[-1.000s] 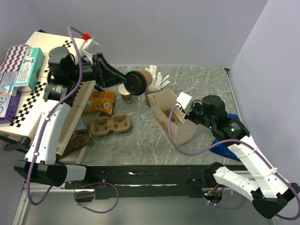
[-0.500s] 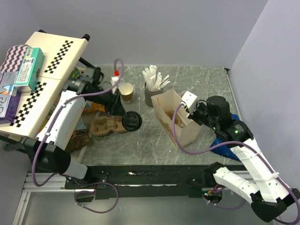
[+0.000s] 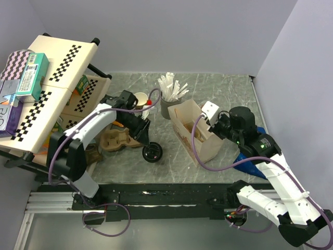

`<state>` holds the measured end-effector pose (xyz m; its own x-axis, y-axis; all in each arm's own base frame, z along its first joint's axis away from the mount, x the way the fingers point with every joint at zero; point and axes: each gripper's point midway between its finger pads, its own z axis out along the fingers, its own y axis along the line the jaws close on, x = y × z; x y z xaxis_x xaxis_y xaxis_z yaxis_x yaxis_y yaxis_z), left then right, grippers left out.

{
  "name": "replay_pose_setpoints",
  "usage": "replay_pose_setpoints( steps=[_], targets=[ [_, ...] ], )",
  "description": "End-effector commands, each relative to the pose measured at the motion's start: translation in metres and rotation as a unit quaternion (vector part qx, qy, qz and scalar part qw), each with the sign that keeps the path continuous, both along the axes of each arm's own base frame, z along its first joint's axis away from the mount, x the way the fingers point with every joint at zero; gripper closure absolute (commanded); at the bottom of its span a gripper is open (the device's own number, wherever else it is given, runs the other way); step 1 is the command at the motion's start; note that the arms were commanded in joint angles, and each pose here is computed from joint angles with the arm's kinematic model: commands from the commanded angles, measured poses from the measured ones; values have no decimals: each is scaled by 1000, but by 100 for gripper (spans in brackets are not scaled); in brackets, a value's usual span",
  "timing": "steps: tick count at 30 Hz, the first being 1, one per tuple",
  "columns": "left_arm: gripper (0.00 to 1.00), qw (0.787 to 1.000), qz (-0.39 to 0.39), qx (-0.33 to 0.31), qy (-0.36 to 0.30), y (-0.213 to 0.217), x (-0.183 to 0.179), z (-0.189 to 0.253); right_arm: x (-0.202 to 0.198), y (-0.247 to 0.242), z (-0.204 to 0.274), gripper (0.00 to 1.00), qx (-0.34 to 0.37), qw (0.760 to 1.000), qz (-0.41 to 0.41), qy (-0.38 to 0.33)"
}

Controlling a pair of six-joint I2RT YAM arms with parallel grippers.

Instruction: Pack the takeout coffee

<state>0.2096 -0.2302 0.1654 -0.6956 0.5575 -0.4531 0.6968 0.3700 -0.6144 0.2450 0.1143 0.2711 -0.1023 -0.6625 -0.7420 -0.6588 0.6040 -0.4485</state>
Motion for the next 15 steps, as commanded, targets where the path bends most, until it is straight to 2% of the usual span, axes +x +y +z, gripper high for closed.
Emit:
replay_pose_setpoints(
  steps=[1,8,11,12,15],
  targets=[
    [97,999,-2,-29,31,-18,6,-12,0,-2,12,100,14,1000,-7,-9],
    [91,998,7,-18,57,-24,19,-36,2,-2,9,100,12,1000,-9,-4],
    [77,998,15,-13,58,-26,25,-40,3,0,9,100,13,1000,-9,-2],
    [70,998,20,-13,53,-27,26,-37,3,-1,8,100,13,1000,-9,-1],
    [56,999,40,8,21,-22,37,-38,4,0,8,100,14,1000,-10,-1]
  ],
)
